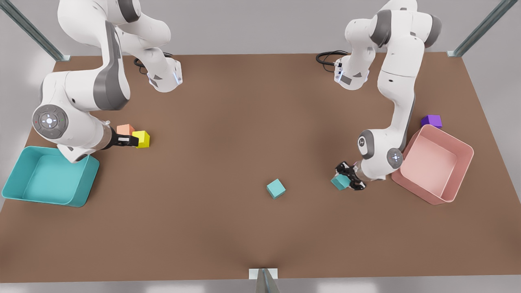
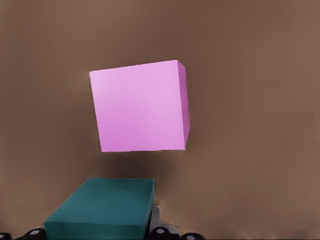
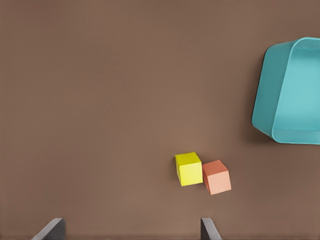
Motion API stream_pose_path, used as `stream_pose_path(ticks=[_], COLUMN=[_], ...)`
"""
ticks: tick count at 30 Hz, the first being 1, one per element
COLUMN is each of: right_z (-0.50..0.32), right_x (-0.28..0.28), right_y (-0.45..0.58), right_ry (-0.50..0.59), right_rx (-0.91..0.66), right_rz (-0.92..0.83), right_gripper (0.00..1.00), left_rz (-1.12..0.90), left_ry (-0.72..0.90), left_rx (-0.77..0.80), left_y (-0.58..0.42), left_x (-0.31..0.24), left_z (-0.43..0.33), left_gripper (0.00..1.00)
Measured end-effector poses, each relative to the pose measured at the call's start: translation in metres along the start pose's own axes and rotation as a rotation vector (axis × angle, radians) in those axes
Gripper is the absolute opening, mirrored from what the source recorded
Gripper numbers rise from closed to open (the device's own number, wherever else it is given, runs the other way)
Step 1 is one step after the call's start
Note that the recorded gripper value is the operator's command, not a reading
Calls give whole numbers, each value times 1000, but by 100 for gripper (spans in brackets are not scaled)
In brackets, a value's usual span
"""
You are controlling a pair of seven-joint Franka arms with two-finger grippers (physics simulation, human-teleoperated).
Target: Stack the two blue cubes on top of each other
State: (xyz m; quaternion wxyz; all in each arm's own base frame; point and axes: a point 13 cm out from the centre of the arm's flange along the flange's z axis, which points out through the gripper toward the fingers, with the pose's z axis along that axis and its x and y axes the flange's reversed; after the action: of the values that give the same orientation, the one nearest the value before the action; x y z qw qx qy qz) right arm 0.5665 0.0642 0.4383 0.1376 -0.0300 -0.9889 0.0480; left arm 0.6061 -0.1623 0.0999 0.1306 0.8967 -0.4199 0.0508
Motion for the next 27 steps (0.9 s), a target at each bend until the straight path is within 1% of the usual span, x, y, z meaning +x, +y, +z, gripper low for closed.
stream_pose_path(ticks=[2, 3, 5, 6, 7, 10, 15, 25, 26, 27], right_z=[1, 1, 4, 4, 4, 6, 12, -1, -1, -1], right_x=[0, 0, -1, -1, -1, -2, -3, -9, -8, -8], right_y=[0, 0, 2, 2, 2, 0, 6, 25, 28, 28], right_ry=[3, 4, 9, 10, 12, 18, 33, -6, -6, -7], right_rx=[0, 0, 1, 1, 1, 3, 7, 29, 32, 34], right_rz=[3, 3, 4, 4, 5, 11, 5, -21, -24, -25], right_gripper=[100, 100, 100, 100, 100, 100, 100, 100, 100, 100], left_rz=[134, 254, 528, 620, 670, 707, 686, 620, 618, 617], left_ry=[39, 57, 59, 57, 52, 23, -13, -77, -81, -85], left_rx=[-16, -24, -8, 6, 21, 51, 67, 53, 51, 53], left_y=[65, 119, 222, 252, 264, 252, 218, 169, 168, 168], left_x=[61, 109, 202, 234, 249, 262, 258, 231, 230, 229], left_z=[-25, -32, -18, -6, -1, 14, 26, 48, 50, 52], left_gripper=[53, 56, 56, 56, 56, 56, 56, 56, 76, 100])
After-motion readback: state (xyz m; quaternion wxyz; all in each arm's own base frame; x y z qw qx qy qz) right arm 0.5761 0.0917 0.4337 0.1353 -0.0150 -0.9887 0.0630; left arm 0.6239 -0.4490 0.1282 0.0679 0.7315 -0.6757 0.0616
